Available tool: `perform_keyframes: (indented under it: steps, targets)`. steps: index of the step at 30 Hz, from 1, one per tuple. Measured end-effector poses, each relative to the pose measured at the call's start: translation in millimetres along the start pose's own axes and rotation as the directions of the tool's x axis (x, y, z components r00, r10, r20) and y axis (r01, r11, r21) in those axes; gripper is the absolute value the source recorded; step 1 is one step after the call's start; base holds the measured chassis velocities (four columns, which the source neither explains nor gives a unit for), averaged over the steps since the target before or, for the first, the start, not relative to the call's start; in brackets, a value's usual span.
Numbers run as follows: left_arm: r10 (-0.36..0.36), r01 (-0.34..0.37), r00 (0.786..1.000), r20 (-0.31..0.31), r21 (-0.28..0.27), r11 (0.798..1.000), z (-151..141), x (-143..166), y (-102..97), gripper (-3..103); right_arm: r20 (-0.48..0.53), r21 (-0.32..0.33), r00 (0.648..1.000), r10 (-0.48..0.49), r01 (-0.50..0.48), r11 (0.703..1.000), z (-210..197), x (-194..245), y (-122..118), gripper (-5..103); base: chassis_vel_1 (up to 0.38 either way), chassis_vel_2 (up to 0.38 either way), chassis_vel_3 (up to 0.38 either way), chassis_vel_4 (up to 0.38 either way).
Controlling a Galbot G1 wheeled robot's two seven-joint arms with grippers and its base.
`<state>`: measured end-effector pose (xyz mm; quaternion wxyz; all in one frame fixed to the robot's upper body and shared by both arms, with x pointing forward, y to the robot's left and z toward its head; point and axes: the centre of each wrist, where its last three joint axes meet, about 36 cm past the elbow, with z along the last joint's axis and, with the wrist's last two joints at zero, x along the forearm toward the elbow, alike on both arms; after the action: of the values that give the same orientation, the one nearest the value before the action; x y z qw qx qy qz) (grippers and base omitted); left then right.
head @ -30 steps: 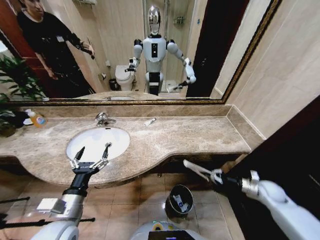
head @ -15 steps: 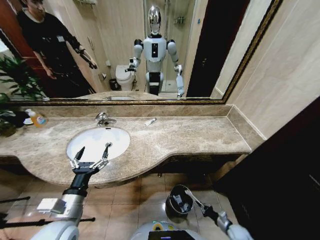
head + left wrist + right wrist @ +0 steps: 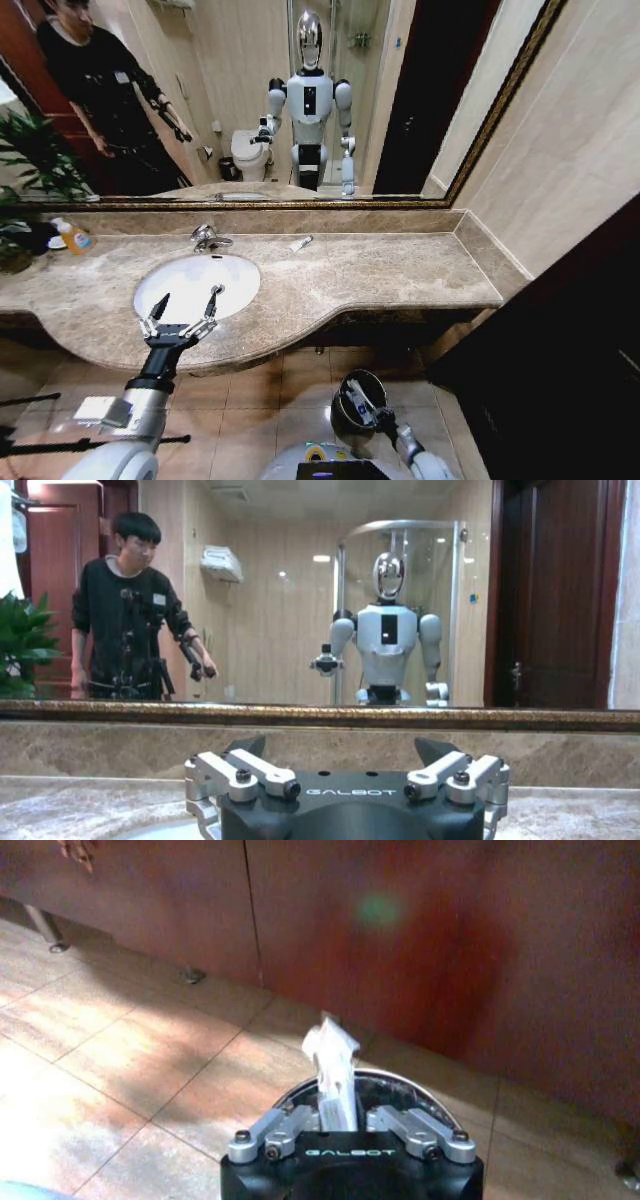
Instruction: Pick up the trash from the sink and place it in the trash bin.
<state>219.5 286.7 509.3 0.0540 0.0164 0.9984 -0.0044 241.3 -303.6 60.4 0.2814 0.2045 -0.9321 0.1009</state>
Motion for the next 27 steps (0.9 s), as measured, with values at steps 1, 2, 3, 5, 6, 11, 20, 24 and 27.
perform_keyframes:
  steps: [1,2,3,5,6,11,20,24,27]
  targets:
    - [0.0,0.0,1.0,0.0,0.0,1.0,0,0,0.0,100,0.003,0.004,1.0,0.004,-0.004,1.0,-2,-2,-2,27,0.0,0.0,0.0,0.0]
    - [0.0,0.0,1.0,0.0,0.0,1.0,0,0,0.0,100,0.008,0.006,1.0,0.009,-0.009,1.0,-4,-4,-5,32,0.0,0.0,0.0,0.0]
    - [0.0,0.0,1.0,0.0,0.0,1.0,0,0,0.0,100,0.008,0.006,1.0,0.009,-0.009,1.0,-4,-4,-5,32,0.0,0.0,0.0,0.0]
    - [0.0,0.0,1.0,0.0,0.0,1.0,0,0,0.0,100,0.009,0.011,1.0,0.02,-0.02,1.0,-7,-5,-15,42,0.0,0.0,0.0,0.0]
    - [0.0,0.0,1.0,0.0,0.0,1.0,0,0,0.0,100,0.013,0.015,1.0,0.025,-0.025,1.0,-8,-5,-20,48,0.0,0.0,0.0,0.0]
    - [0.0,0.0,1.0,0.0,0.0,1.0,0,0,0.0,100,0.07,0.016,0.997,0.045,-0.047,0.999,-20,5,-38,59,0.0,0.0,0.0,0.0]
    - [0.0,0.0,1.0,0.0,0.0,1.0,0,0,0.0,100,0.273,-0.063,0.954,0.12,-0.107,0.992,-73,132,-128,96,0.0,0.0,0.0,0.0]
    - [0.0,0.0,1.0,0.0,0.0,1.0,0,0,0.0,100,0.362,-0.074,0.927,0.099,-0.078,0.994,-104,191,-141,100,0.0,0.0,0.0,0.0]
    - [0.0,0.0,1.0,0.0,0.0,1.0,0,0,0.0,100,0.457,-0.1,0.882,0.114,-0.077,0.992,-168,196,-131,100,0.0,0.0,0.0,0.0]
